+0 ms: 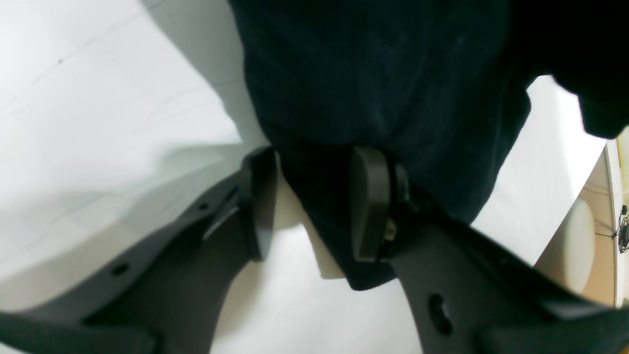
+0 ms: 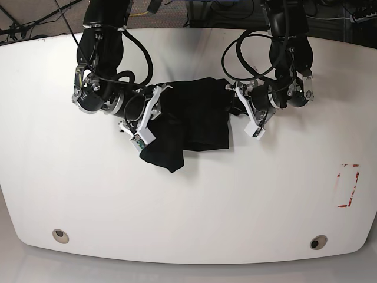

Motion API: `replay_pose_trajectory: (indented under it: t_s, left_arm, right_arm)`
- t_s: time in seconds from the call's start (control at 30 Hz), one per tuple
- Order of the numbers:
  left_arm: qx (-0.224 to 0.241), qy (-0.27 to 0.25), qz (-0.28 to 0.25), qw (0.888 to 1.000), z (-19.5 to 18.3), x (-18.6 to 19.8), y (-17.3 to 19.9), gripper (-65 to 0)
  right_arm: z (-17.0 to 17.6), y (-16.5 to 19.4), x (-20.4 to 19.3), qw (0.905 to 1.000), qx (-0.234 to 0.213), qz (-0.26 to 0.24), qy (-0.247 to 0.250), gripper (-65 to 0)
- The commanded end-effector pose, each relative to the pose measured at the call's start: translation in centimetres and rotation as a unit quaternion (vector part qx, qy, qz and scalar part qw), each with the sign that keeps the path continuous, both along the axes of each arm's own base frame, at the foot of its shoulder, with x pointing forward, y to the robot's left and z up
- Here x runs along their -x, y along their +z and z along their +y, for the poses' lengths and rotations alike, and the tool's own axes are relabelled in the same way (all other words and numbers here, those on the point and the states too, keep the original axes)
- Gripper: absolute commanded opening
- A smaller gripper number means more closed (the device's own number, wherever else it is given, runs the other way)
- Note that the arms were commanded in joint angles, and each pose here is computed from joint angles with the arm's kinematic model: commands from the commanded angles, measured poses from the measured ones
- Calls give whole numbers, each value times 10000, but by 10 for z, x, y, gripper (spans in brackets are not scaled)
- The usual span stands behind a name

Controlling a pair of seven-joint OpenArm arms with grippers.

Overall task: Fold the T-shirt properly
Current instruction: 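Lift the strip ends with both grippers and fold them together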

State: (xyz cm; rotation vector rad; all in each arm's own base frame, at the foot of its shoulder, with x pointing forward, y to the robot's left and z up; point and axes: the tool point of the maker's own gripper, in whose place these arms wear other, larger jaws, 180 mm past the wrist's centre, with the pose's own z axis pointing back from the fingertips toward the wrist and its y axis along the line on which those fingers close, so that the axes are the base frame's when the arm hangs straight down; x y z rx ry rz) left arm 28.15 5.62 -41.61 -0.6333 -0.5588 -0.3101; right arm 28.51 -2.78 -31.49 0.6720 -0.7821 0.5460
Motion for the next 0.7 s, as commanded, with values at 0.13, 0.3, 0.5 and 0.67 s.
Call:
replay_pose_trajectory:
  t_s: [0.13,0.3,0.5,0.67]
  left_arm:
    - [-224,-12,150,9996,6,4,-5,-425]
    - [-242,-16,16,9997,7,0,2,-425]
    - [7,277,-612,9977,28,-14,42,-426]
    - [150,894,-986,9910,69,-25,67,-426]
  right_arm:
    - [36,9,-7,9982,-295,-213,466,-252]
    - [56,17,9,9942,166,-567,904,-176]
    - [44,23,15,9952,213,-682,672,-176]
    - [13,17,16,9982,108,-510,312,-176]
